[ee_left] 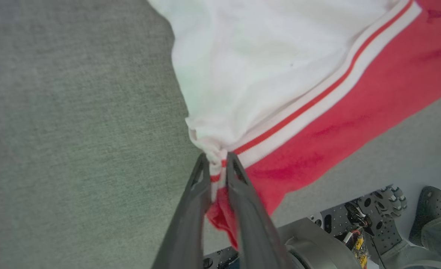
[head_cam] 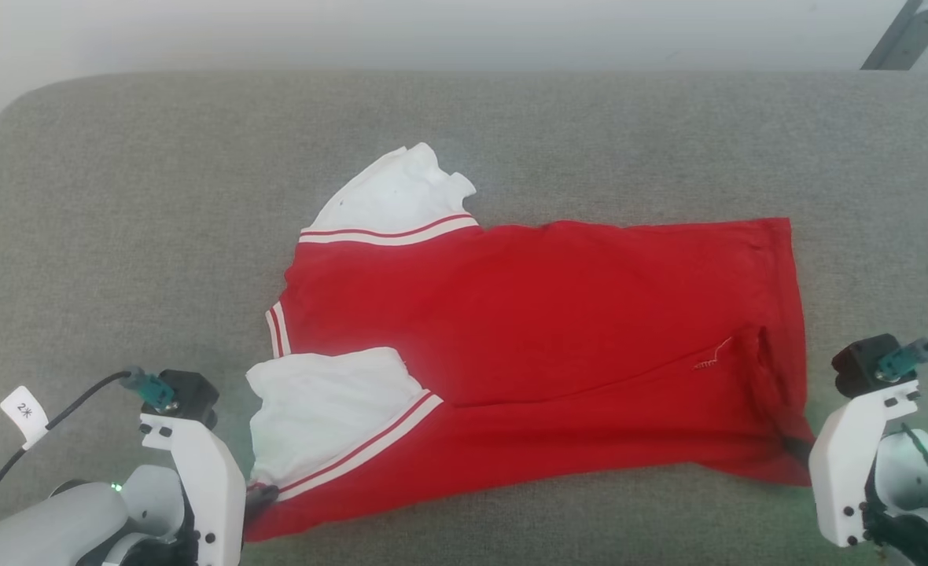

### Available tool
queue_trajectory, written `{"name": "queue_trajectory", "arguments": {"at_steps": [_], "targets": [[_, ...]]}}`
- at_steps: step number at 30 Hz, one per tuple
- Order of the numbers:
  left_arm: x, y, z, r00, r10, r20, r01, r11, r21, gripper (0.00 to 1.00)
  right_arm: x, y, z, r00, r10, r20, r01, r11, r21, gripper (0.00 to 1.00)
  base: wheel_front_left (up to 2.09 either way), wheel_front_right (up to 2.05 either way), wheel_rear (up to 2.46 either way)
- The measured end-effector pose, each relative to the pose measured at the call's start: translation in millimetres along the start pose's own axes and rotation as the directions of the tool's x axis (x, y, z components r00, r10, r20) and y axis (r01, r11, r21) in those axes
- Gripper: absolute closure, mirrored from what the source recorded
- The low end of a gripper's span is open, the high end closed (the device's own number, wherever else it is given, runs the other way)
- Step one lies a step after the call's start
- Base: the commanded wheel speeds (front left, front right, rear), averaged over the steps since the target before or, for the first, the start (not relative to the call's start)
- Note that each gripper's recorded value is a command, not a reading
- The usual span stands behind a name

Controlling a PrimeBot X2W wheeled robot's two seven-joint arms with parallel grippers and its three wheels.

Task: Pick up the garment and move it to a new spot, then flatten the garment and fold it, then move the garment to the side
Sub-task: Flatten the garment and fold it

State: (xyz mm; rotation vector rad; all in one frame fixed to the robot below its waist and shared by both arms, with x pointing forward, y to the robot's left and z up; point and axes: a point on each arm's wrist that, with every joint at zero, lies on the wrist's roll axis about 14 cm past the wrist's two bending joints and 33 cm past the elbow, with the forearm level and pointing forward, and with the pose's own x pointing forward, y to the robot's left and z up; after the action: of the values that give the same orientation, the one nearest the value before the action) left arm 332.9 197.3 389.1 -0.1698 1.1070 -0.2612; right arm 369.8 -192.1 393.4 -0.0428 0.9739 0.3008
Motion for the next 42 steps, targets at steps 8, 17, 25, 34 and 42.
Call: {"name": "queue_trajectory", "arguments": {"at_steps": [8, 17, 25, 34, 42], "targets": [[-10, 7, 13, 0.999, 0.027, 0.040, -0.028, 0.999, 0.046, 0.00, -7, 1, 7, 0.998, -0.007, 0.068, 0.005, 1.000, 0.029, 0.00, 0.00, 0.00, 0.00], [-37, 4, 79, 0.980, 0.034, 0.195, -0.063, 0.987, 0.146, 0.00, -30, -5, 39, 0.964, -0.053, 0.261, 0.045, 0.998, 0.038, 0.00, 0.00, 0.00, 0.00], [-35, -17, 151, 0.947, -0.037, 0.318, -0.051, 0.964, 0.262, 0.00, -63, -10, 94, 0.808, -0.120, 0.577, 0.107, 0.993, 0.057, 0.00, 0.00, 0.00, 0.00], [-7, -31, 228, 0.920, -0.087, 0.382, -0.047, 0.943, 0.329, 0.00, -97, -14, 134, 0.541, -0.188, 0.820, 0.192, 0.977, 0.098, 0.00, 0.00, 0.00, 0.00], [47, -30, 262, 0.945, -0.090, 0.313, -0.020, 0.943, 0.332, 0.00, -82, -27, 120, 0.504, -0.258, 0.824, 0.217, 0.962, 0.169, 0.00, 0.00, 0.00, 0.00]]}}
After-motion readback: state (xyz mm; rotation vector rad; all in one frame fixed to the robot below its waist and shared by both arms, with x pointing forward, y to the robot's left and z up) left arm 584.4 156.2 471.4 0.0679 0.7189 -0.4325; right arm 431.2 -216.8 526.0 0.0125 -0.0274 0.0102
